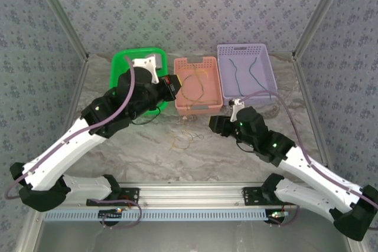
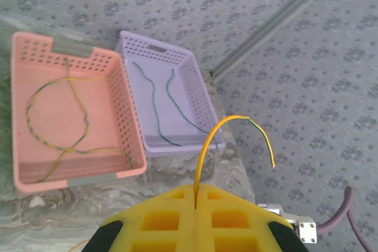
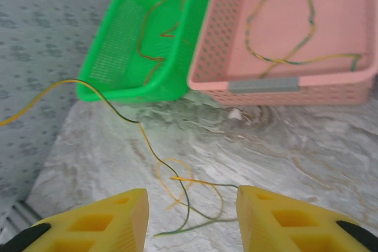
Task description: Untangle the cables
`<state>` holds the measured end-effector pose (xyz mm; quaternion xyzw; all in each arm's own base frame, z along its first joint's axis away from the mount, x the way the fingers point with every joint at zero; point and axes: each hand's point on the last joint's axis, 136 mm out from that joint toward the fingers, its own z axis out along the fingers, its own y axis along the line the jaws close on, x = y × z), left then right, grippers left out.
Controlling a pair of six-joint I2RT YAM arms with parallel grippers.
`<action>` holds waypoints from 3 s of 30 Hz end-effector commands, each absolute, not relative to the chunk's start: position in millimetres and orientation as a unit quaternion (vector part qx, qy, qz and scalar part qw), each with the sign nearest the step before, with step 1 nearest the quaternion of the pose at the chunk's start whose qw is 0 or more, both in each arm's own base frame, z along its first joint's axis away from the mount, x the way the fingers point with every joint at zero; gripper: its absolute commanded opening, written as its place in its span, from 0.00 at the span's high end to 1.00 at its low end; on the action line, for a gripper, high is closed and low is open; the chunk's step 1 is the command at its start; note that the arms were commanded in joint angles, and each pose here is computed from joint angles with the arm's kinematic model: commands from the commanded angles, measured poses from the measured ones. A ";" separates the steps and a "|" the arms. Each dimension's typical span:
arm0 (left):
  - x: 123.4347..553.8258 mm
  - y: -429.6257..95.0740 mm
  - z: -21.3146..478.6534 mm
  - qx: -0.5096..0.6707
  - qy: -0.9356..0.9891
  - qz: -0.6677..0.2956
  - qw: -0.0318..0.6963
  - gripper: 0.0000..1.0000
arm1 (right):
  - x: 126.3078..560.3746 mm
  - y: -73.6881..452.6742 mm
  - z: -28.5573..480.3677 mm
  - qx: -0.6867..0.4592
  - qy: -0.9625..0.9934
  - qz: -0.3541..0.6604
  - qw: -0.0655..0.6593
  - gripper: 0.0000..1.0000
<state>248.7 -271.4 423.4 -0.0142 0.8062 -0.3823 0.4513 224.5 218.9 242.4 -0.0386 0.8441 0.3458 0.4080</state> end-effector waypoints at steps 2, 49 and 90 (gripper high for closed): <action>243.4 -281.5 414.6 0.055 0.817 -0.364 0.443 1.00 | 212.3 226.4 317.6 -0.067 0.776 0.428 0.459 0.50; 238.0 -298.9 274.5 0.051 0.859 -0.321 0.396 0.57 | 302.1 118.3 349.9 0.261 0.744 0.436 0.434 1.00; 295.7 -413.8 39.7 0.002 0.939 -0.241 0.244 0.64 | 293.5 53.5 182.7 0.244 0.855 0.293 0.352 1.00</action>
